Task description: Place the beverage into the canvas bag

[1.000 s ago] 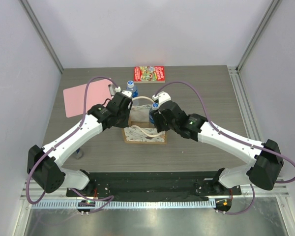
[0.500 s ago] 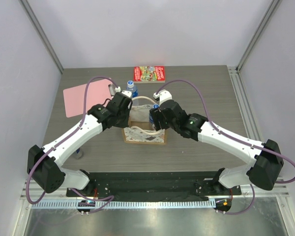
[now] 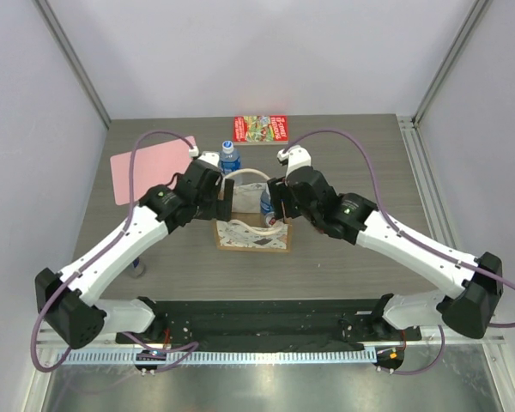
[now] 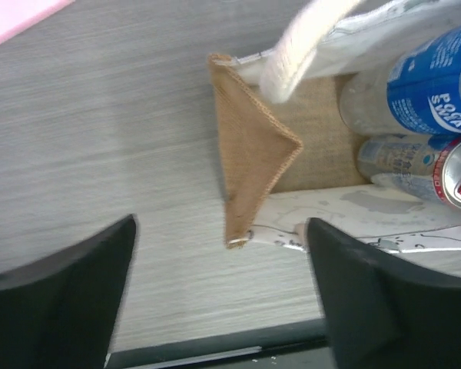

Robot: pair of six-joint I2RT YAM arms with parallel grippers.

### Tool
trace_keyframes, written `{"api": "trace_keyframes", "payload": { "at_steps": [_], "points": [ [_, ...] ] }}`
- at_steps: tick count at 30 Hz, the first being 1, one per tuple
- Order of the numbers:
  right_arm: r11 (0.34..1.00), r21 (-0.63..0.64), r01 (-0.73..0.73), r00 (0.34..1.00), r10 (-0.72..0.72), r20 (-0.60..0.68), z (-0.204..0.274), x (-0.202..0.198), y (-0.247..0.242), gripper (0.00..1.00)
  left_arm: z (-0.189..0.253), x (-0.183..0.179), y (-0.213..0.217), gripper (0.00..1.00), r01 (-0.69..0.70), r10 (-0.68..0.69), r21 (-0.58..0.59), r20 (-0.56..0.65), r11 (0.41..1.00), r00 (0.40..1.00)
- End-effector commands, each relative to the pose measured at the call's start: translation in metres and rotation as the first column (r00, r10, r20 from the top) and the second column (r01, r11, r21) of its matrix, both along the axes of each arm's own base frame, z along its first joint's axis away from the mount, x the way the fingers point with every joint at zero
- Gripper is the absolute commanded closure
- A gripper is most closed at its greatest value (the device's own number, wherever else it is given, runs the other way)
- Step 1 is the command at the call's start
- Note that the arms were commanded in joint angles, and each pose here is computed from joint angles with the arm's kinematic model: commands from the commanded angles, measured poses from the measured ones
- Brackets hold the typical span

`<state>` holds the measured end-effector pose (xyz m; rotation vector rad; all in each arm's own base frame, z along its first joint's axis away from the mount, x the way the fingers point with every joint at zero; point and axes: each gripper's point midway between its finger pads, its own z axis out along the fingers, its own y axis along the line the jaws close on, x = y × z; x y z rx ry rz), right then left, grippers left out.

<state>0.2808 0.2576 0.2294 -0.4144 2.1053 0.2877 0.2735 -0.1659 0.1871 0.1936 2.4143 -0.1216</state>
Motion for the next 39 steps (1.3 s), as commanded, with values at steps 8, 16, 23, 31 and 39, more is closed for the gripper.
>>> {"api": "trace_keyframes", "payload": {
  "at_steps": [8, 16, 23, 31, 39],
  "points": [
    [0.989, 0.144, 0.024, 0.996, -0.036, 0.081, 0.047, -0.015, -0.020, 0.31, 0.117, -0.009, 0.079, 0.00, -0.355, 0.360, -0.071, 0.284, 0.932, 0.889],
    [0.986, 0.165, 0.016, 0.993, -0.034, 0.111, 0.037, -0.018, -0.024, 0.31, 0.103, -0.054, 0.135, 0.00, -0.561, 0.558, -0.059, 0.235, 0.826, 0.796],
    [0.986, 0.167, -0.009, 0.995, -0.008, 0.101, 0.022, -0.022, -0.022, 0.31, 0.054, -0.090, 0.190, 0.02, -0.732, 0.720, 0.033, 0.156, 0.680, 0.676],
    [0.978, 0.204, -0.032, 0.994, 0.010, 0.106, 0.021, -0.029, -0.022, 0.31, 0.023, -0.101, 0.216, 0.02, -0.834, 0.833, 0.029, 0.031, 0.551, 0.552],
    [0.971, 0.237, -0.033, 0.994, 0.006, 0.111, 0.023, -0.033, -0.024, 0.31, -0.016, -0.101, 0.230, 0.03, -0.883, 0.878, 0.030, -0.125, 0.469, 0.462]
  ]
}}
